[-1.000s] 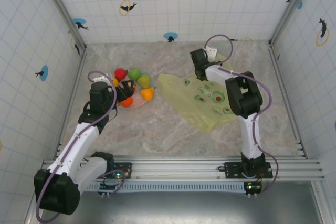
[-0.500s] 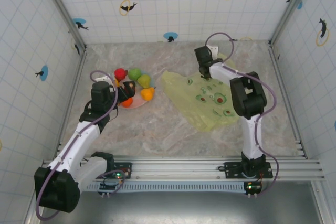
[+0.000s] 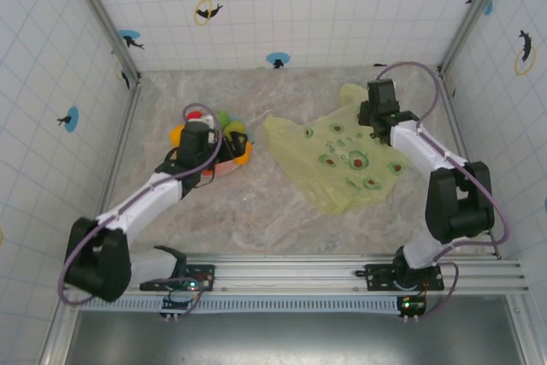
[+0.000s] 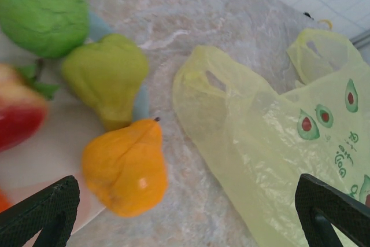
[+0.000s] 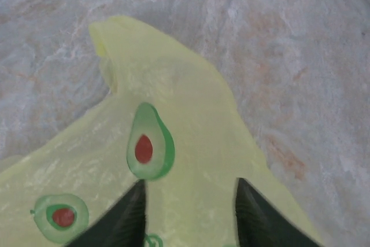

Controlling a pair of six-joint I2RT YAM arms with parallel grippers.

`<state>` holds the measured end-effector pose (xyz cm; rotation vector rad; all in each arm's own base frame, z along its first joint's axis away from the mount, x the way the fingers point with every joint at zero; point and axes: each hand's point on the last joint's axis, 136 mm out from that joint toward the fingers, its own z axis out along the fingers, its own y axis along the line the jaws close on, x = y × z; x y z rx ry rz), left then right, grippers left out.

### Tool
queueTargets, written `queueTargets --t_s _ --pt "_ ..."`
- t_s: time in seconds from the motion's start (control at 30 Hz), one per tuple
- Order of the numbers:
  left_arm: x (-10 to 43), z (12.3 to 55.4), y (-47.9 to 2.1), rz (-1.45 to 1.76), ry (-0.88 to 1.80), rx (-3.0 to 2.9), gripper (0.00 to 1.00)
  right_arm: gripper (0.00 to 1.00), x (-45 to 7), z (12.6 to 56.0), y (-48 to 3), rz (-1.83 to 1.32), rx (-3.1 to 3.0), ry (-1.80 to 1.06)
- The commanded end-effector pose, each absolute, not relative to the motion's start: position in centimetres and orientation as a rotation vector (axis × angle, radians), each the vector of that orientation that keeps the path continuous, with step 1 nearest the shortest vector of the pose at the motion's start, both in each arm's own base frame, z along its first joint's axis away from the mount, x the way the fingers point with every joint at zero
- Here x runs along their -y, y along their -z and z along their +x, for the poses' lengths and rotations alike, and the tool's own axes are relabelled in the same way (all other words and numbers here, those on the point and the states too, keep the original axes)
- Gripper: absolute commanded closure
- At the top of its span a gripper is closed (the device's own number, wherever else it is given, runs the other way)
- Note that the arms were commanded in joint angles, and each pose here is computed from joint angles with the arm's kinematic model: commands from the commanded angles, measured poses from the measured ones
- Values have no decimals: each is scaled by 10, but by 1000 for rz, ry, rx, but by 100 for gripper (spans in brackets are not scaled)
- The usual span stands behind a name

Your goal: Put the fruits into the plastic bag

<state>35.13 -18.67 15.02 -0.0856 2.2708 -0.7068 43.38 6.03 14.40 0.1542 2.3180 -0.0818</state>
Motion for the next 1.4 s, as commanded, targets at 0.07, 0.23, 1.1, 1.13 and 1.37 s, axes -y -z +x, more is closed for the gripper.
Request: queueTargets --t_s 0.07,0.23,1.1,1.13,1.37 --pt "241 373 -139 5 728 -2329 6 42 -34 390 -141 301 -2293 77" --pt "269 394 -106 9 726 -2412 8 28 -11 351 -128 405 -2293 32" --pt "437 175 -109 858 1199 -2386 15 20 35 451 -120 388 -2389 257" --pt "431 175 -110 873 1167 -2376 14 20 37 450 -124 363 -2386 318" --pt "380 149 -134 1018 1094 -2322 4 15 -1 441 -173 161 -2292 429"
